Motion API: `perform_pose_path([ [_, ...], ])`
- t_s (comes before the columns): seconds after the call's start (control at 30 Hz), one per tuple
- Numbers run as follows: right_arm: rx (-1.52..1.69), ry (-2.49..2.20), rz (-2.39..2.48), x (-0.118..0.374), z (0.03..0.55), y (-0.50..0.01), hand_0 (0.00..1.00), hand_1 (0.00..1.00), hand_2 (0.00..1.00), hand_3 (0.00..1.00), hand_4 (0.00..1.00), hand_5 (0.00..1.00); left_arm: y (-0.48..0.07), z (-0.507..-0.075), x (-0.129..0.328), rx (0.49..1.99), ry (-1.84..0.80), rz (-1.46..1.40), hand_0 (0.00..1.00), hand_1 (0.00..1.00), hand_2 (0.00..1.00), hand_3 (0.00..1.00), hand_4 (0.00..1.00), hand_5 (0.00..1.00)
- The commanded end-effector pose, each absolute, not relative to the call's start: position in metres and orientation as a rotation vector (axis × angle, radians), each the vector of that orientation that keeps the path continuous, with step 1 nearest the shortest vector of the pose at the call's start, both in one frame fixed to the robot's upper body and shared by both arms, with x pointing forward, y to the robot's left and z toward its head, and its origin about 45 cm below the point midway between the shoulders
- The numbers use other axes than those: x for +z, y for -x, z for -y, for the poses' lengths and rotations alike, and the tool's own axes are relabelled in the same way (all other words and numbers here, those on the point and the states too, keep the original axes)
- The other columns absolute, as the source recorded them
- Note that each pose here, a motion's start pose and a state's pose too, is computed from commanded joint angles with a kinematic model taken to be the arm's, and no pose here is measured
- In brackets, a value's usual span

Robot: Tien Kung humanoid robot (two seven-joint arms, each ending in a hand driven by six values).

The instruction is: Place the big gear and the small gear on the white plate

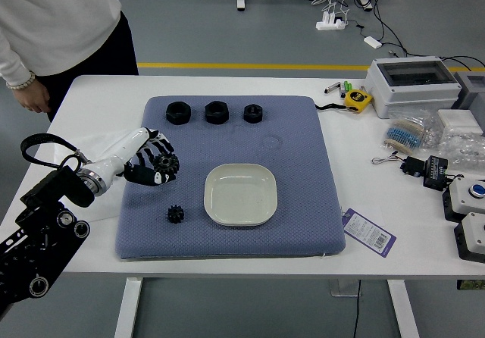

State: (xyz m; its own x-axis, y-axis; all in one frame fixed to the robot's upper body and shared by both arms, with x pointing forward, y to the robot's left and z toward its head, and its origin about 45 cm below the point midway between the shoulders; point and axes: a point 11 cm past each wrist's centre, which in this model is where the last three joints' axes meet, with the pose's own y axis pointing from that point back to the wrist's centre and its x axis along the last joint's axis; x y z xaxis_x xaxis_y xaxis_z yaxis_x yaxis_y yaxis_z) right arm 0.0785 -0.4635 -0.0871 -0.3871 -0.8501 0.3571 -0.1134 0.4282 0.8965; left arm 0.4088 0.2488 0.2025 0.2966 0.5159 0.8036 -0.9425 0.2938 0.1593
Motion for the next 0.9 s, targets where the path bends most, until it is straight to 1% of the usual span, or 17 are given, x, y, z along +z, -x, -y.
perform_pose_path([
  [0.07, -1.036, -0.829, 1.786, -0.087, 0.464, -0.078, 0.654, 0.651, 0.74, 0.602, 0.856, 0.695, -0.406, -0.232, 0.207, 1.05, -0.69, 0.729, 0.257, 0.271, 0.364, 0.443, 0.617, 0.002],
  [0.13, -1.036, -0.829, 1.785, -0.087, 0.464, -0.078, 0.654, 0.651, 0.74, 0.602, 0.856, 0.695, -0.404, -0.226, 0.206, 1.028, -0.683, 0.733, 0.257, 0.271, 0.364, 0.443, 0.617, 0.002],
  [0.17, -1.035, -0.829, 1.781, -0.087, 0.463, -0.077, 0.654, 0.651, 0.74, 0.602, 0.856, 0.695, -0.401, -0.21, 0.209, 0.991, -0.654, 0.739, 0.257, 0.271, 0.364, 0.443, 0.617, 0.002],
  [0.27, -1.036, -0.827, 1.778, -0.088, 0.463, -0.076, 0.654, 0.651, 0.74, 0.602, 0.856, 0.695, -0.395, -0.184, 0.205, 0.925, -0.624, 0.735, 0.258, 0.269, 0.362, 0.442, 0.62, 0.002],
  [0.4, -1.038, -0.824, 1.776, -0.088, 0.462, -0.075, 0.654, 0.651, 0.74, 0.602, 0.856, 0.695, -0.389, -0.163, 0.2, 0.861, -0.604, 0.724, 0.258, 0.269, 0.362, 0.442, 0.62, 0.002],
  [0.43, -1.038, -0.824, 1.776, -0.088, 0.462, -0.075, 0.652, 0.652, 0.74, 0.602, 0.856, 0.696, -0.387, -0.158, 0.198, 0.841, -0.6, 0.722, 0.261, 0.278, 0.376, 0.476, 0.715, 0.002],
  [0.6, -1.038, -0.823, 1.775, -0.088, 0.462, -0.075, 0.652, 0.652, 0.74, 0.602, 0.856, 0.696, -0.382, -0.14, 0.192, 0.78, -0.595, 0.715, 0.261, 0.278, 0.376, 0.476, 0.715, 0.002],
  [0.63, -1.038, -0.824, 1.775, -0.088, 0.462, -0.076, 0.652, 0.652, 0.741, 0.602, 0.856, 0.695, -0.382, -0.137, 0.19, 0.771, -0.596, 0.713, 0.261, 0.281, 0.38, 0.485, 0.737, 0.002],
  [0.8, -1.035, -0.829, 1.777, -0.088, 0.462, -0.078, 0.652, 0.652, 0.741, 0.602, 0.856, 0.695, -0.384, -0.131, 0.188, 0.755, -0.604, 0.712, 0.261, 0.281, 0.38, 0.485, 0.737, 0.002],
  [0.83, -1.035, -0.829, 1.779, -0.088, 0.462, -0.078, 0.653, 0.652, 0.741, 0.603, 0.856, 0.695, -0.385, -0.131, 0.188, 0.755, -0.609, 0.712, 0.289, 0.304, 0.406, 0.515, 0.835, 0.147],
  [0.9, -1.035, -0.831, 1.781, -0.087, 0.463, -0.079, 0.653, 0.652, 0.741, 0.603, 0.856, 0.695, -0.387, -0.131, 0.186, 0.755, -0.625, 0.715, 0.289, 0.304, 0.406, 0.515, 0.835, 0.147],
])
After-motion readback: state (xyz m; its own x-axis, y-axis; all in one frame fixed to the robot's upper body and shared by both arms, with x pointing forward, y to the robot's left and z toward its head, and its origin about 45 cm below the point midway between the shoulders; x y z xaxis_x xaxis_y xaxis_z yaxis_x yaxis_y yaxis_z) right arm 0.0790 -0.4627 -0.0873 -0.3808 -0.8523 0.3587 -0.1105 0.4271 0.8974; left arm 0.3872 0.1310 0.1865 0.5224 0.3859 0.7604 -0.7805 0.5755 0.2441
